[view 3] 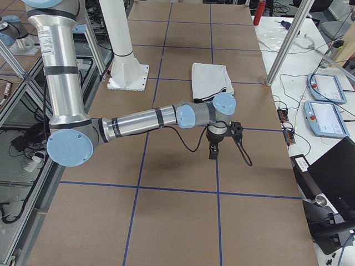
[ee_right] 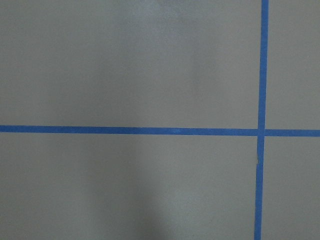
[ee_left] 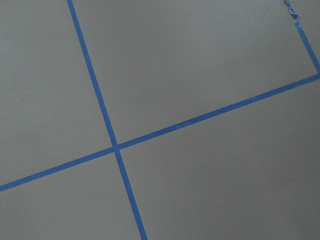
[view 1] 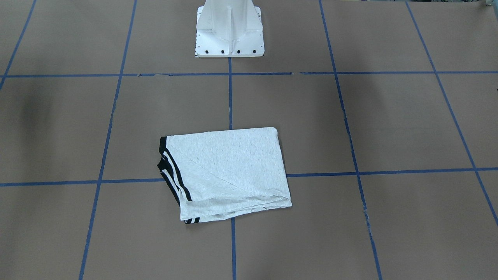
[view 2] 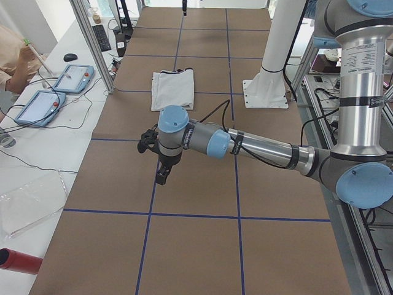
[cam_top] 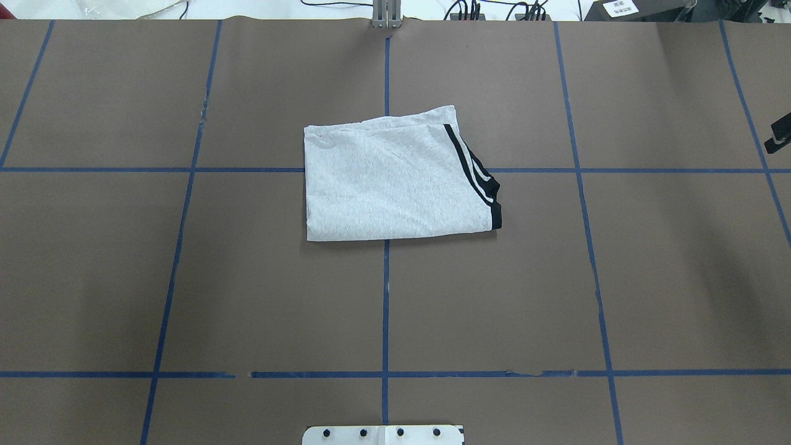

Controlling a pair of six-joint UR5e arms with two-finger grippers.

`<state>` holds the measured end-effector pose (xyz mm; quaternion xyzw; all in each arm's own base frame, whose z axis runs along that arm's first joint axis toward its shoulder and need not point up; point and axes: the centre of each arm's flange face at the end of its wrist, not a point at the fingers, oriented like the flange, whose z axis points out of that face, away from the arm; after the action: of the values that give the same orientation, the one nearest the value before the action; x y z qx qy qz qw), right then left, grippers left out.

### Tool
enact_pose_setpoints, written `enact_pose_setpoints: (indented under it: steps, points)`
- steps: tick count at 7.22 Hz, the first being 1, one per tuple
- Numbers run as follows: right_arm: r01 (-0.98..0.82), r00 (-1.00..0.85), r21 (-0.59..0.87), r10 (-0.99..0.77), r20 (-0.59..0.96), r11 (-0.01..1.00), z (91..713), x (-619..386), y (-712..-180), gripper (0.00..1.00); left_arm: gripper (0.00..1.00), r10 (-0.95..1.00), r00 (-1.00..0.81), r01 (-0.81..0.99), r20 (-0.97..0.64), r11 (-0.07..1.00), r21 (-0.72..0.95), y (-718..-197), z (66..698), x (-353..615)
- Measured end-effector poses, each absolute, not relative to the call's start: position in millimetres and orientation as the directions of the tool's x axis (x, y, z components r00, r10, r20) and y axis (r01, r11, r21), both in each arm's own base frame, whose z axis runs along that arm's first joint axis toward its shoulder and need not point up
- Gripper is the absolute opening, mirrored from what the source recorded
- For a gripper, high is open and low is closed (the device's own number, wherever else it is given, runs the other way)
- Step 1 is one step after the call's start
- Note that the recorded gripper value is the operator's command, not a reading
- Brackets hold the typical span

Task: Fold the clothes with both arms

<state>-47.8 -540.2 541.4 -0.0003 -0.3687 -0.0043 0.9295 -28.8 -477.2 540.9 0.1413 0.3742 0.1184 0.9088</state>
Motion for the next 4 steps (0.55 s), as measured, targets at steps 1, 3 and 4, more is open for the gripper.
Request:
enact_pose_setpoints:
  steps: [1, 3, 4]
  points:
    - [0.008, 0.728, 0.001, -0.007, 0.686, 1.000, 541.7, -47.6, -539.2, 1.00, 1.00, 0.312, 0.693, -0.110, -0.650, 0.937, 0.331, -478.1, 549.1, -28.8]
    - [0.008, 0.718, -0.029, 0.014, 0.696, 1.000, 555.2, -43.7, -529.4, 1.00, 1.00, 0.291, 0.693, -0.110, -0.659, 0.947, 0.301, -487.2, 565.4, -28.1]
    - [0.000, 0.710, -0.053, 0.037, 0.703, 0.999, 567.3, -35.0, -519.6, 1.00, 1.00, 0.286, 0.694, -0.110, -0.661, 0.949, 0.295, -490.8, 568.8, -28.2]
